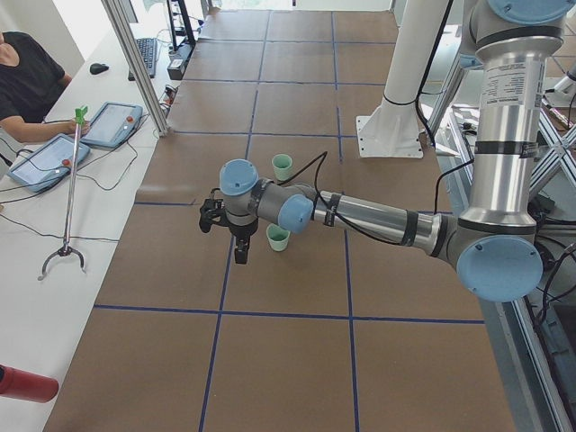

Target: Stack cups

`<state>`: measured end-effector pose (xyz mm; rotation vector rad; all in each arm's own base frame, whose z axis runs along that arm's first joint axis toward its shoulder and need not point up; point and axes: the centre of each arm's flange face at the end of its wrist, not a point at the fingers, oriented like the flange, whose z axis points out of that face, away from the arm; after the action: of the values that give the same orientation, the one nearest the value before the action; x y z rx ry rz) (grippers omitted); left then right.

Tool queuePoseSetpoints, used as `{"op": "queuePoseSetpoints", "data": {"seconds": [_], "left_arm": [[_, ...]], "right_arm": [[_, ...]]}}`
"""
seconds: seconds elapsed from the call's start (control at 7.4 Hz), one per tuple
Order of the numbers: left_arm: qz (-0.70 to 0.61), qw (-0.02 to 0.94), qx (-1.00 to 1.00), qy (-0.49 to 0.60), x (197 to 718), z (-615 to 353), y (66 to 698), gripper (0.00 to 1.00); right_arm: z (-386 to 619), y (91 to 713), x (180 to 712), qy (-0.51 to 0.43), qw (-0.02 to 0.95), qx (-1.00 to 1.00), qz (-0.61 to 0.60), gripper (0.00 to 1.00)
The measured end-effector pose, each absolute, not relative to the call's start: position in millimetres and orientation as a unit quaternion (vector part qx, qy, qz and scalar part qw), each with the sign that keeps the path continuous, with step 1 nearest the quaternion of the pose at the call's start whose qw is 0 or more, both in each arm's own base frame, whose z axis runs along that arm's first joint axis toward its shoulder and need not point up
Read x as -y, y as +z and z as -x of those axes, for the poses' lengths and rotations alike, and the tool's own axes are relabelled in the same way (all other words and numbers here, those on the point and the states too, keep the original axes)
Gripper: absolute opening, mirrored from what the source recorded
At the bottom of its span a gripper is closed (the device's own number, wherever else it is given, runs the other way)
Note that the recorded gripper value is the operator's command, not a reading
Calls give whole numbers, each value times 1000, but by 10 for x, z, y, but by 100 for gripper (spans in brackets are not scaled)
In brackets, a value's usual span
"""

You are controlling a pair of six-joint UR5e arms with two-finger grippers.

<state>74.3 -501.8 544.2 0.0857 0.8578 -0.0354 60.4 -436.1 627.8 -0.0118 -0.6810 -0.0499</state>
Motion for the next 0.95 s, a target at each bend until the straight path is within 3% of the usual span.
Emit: {"op": "queuePoseSetpoints", "data": {"seconds": [0.81,0.95], "left_arm": [[-5,899,-433,-60,4386,-1857,5815,100],[1,898,-436,-57,4341,-1964,5839,63]], "right_arm": [[-604,6280,4361,-24,942,334,6,100],[-604,6279,4361,-24,942,334,6,100]]}}
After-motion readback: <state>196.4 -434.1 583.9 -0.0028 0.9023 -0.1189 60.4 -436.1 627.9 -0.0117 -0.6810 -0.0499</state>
